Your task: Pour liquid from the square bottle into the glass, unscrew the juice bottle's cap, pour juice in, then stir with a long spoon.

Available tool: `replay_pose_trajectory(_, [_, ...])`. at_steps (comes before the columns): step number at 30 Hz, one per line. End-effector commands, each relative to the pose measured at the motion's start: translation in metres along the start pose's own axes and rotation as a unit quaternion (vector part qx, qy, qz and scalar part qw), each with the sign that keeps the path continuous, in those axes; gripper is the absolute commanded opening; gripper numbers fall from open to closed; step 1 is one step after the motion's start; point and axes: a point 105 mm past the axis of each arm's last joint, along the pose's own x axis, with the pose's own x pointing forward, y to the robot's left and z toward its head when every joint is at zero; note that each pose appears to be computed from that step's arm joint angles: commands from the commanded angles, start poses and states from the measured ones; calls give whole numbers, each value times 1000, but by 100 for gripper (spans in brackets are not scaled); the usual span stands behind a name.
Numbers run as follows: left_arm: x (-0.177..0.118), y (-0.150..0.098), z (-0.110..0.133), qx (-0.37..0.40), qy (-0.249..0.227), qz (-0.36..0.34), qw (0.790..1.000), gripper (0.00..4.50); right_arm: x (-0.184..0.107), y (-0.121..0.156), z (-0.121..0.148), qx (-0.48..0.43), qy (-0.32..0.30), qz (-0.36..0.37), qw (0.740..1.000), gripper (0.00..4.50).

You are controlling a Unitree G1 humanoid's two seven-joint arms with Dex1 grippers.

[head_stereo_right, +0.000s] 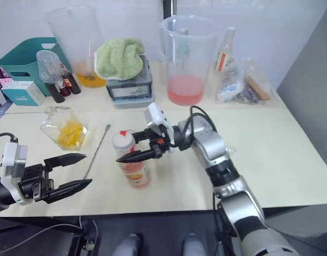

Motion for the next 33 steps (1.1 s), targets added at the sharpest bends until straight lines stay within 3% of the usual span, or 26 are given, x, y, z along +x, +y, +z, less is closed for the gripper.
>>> replay_pose_trajectory(1, [-2,0,3,15,-10,-2,1000,450,6,22,29,-3,-22,-77,997,156])
replay_pose_trajectory(6, [-2,6,-3,16,-13,-6,1000,450,-2,6,13,30,14,-261,965,156])
replay_pose_trajectory(8, [-1,8,-4,16,-14,-9,1000,450,-6,5,7,35,26,-296,954,156])
replay_pose_trajectory(21, [0,22,-4,23,-10,-31,999,450,6,7,-19,77,43,-327,941,156])
replay_pose_trajectory(28, [-2,23,-2,26,-8,-31,999,450,6,9,-15,60,30,-315,947,156])
replay_pose_trajectory(29, [-2,23,-1,25,-8,-31,999,450,6,9,-13,54,26,-312,948,236])
replay_pose_trajectory(33, [-2,23,-1,26,-8,-29,999,450,1,13,-6,28,18,-290,956,358])
